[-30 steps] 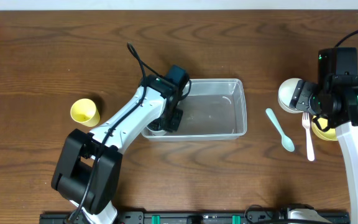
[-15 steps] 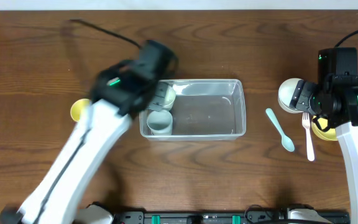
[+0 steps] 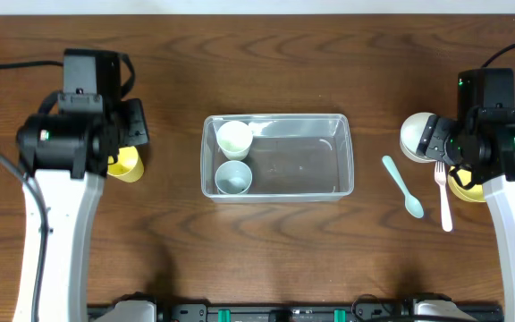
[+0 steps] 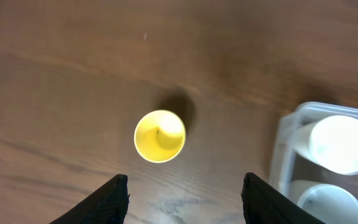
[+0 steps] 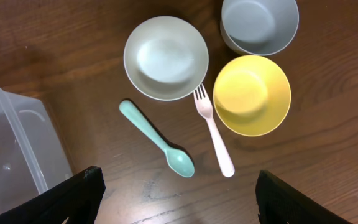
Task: Pack container
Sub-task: 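Grasp the yellow cup with the left gripper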
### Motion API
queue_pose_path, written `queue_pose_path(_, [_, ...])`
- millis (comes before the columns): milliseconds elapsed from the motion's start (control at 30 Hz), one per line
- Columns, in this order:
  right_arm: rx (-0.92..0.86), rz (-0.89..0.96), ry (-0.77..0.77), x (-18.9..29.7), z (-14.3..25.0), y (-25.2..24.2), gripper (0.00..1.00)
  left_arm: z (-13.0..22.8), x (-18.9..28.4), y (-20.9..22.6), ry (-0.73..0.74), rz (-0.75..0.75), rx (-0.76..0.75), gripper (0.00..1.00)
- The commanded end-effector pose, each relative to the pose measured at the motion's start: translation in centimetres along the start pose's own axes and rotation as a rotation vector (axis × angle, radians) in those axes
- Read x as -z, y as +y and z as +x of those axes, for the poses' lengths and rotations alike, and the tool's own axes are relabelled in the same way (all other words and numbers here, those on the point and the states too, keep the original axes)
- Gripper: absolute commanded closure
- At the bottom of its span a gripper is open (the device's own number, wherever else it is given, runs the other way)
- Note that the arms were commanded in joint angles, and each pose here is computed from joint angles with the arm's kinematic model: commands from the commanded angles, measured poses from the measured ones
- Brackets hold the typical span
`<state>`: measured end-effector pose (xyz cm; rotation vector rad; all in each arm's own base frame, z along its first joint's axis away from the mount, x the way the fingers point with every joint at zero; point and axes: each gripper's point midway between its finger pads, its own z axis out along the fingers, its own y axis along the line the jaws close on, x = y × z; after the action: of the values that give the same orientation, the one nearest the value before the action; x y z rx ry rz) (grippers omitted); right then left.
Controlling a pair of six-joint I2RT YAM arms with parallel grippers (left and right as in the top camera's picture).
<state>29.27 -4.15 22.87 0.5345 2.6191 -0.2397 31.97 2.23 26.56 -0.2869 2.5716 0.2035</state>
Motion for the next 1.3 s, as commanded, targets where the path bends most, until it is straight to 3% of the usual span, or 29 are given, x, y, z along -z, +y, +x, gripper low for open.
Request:
queue_pose_path(0, [-0.007,0.018,0.003,-0.2,0.0,-0.4,0.2,2.3,-5.0,-0.2,0.166,0.021,0.04,0.41])
queue_pose_path(300, [-0.007,0.018,0.003,-0.2,0.0,-0.4,0.2,6.6,-14.8,-0.3,0.448,0.001,0.075,0.41])
queue_pose_path(567, [-0.007,0.018,0.003,-0.2,0.0,-0.4,0.2,9.7,-18.8,0.1,0.606,-0.033,0.074,0.42])
queue_pose_path(633, [-0.007,0.018,0.003,-0.2,0.0,-0.4,0.2,9.8,-18.9,0.0,0.609,-0.034,0.073,0.56])
queue_pose_path(733, [-0.006,0.018,0.004,-0.2,0.0,-0.4,0.2,9.8,-18.9,0.1,0.613,-0.035,0.072,0.91])
queue_pose_path(767, [-0.006,0.018,0.004,-0.2,0.0,-0.4,0.2,9.9,-18.8,0.1,0.617,-0.035,0.072,0.94])
queue_pose_path(1000, [-0.007,0.018,0.004,-0.2,0.0,-0.4,0.2,9.7,-17.6,0.0,0.612,-0.033,0.067,0.94])
queue_pose_path(1133, [-0.007,0.018,0.004,-0.2,0.0,-0.4,0.2,7.5,-14.7,-0.8,0.514,-0.006,0.048,0.94])
queue_pose_path(1267, [-0.007,0.017,0.003,-0.2,0.0,-0.4,0.2,4.1,-8.8,-3.2,0.334,0.062,-0.016,0.94])
